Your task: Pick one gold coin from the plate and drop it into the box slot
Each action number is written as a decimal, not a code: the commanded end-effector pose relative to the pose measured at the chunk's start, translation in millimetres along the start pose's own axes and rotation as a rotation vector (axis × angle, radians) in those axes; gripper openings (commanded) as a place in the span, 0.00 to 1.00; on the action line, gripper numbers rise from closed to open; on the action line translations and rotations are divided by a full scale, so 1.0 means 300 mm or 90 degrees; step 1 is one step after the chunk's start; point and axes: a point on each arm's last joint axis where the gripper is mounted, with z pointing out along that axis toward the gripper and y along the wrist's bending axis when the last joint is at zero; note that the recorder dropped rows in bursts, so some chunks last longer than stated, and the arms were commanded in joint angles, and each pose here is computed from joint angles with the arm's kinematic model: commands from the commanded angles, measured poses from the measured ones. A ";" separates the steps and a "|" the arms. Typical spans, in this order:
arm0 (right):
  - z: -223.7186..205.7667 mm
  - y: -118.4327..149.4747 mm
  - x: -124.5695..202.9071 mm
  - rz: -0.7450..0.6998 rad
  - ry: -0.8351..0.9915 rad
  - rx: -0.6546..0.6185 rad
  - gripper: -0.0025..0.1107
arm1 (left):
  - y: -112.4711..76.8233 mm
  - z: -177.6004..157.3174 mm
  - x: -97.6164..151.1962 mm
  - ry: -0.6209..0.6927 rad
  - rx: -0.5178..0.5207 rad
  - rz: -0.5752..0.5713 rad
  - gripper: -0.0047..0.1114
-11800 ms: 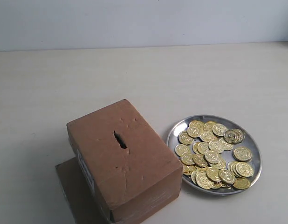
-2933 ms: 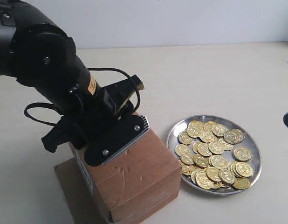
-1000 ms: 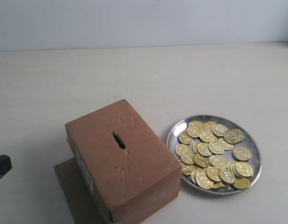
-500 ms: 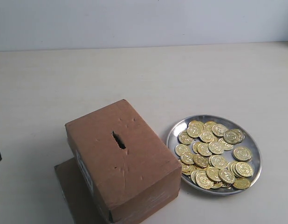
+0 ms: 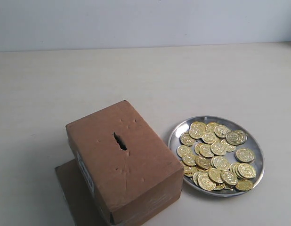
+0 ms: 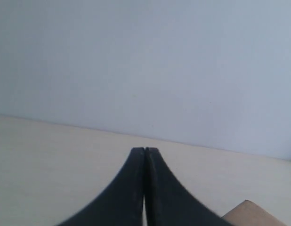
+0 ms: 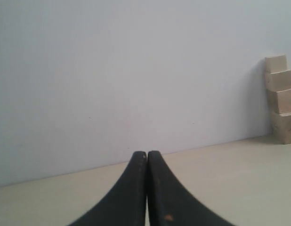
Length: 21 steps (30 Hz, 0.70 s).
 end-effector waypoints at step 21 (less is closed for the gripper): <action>-0.006 -0.023 -0.001 -0.013 -0.017 0.074 0.02 | 0.000 -0.008 -0.002 -0.016 0.001 0.003 0.04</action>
